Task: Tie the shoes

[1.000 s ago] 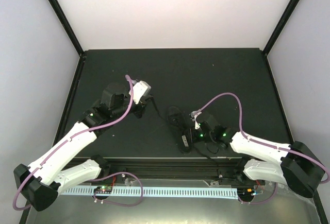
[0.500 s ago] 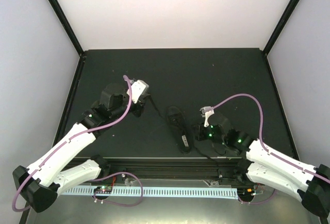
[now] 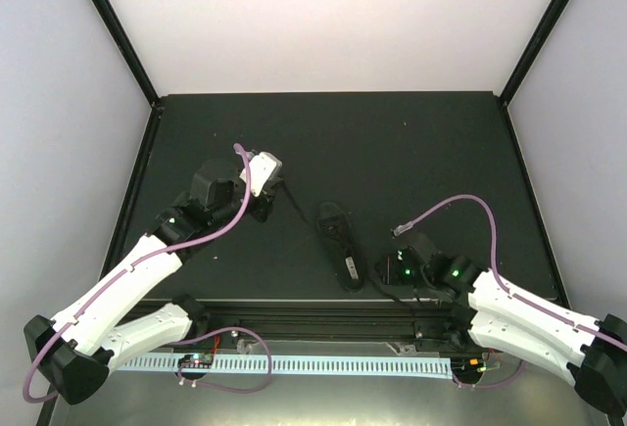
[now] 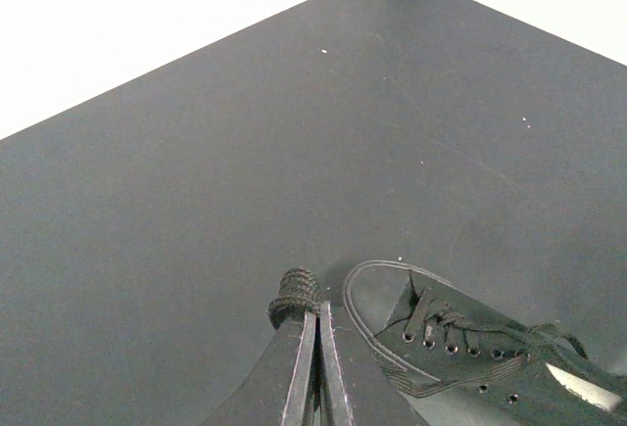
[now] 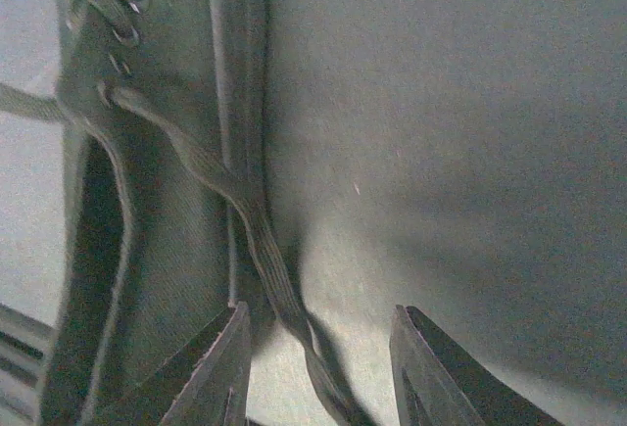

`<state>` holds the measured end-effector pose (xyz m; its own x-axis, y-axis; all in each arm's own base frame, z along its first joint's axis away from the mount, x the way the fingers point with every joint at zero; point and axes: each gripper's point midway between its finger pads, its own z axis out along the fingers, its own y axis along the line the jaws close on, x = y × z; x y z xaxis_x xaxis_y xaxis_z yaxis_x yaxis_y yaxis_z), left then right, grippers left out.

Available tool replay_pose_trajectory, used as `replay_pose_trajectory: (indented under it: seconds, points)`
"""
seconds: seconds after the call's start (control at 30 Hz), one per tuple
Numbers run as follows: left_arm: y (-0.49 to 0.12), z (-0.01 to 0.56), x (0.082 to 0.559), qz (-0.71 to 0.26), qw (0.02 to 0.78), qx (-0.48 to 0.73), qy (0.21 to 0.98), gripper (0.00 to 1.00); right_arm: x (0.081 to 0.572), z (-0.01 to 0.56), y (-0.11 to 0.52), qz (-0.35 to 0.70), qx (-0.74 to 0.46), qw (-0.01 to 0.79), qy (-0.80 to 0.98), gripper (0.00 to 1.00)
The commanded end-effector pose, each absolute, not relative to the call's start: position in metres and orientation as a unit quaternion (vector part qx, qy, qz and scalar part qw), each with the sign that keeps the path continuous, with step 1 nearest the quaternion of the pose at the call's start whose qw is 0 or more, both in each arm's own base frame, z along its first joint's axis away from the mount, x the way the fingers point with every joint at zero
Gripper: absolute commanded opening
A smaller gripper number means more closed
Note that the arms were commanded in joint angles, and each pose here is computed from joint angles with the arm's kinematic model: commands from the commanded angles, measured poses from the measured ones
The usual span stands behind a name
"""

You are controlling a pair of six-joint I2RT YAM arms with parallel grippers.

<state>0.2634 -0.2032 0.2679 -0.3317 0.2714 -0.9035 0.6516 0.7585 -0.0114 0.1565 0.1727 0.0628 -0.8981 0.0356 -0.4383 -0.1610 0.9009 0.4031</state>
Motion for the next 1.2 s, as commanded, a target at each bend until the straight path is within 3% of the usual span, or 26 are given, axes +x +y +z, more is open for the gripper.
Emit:
replay_pose_trajectory:
  seconds: [0.0, 0.17, 0.63, 0.8, 1.0, 1.17]
  points:
    - [-0.203, 0.273, 0.265, -0.184, 0.512, 0.293, 0.786, 0.02, 0.124, 0.049, 0.159, 0.202, -0.029, 0.153, 0.967, 0.42]
    - [-0.202, 0.275, 0.266, -0.18, 0.516, 0.29, 0.786, 0.02, 0.105, 0.038, 0.165, 0.186, -0.054, 0.124, 0.973, 0.48]
    - [-0.204, 0.275, 0.264, -0.189, 0.513, 0.291, 0.785, 0.02, 0.11, 0.022, 0.166, 0.064, -0.109, 0.136, 0.983, 0.46]
    - [-0.202, 0.277, 0.264, -0.186, 0.516, 0.288, 0.785, 0.02, 0.106, 0.009, 0.161, 0.016, -0.12, 0.128, 0.984, 0.37]
    - [-0.201, 0.278, 0.264, -0.185, 0.519, 0.286, 0.784, 0.02, 0.119, 0.025, 0.169, 0.031, -0.105, 0.165, 0.98, 0.03]
    - [-0.2, 0.28, 0.263, -0.185, 0.52, 0.285, 0.784, 0.01, 0.174, 0.084, 0.163, 0.006, -0.088, 0.268, 0.959, 0.02]
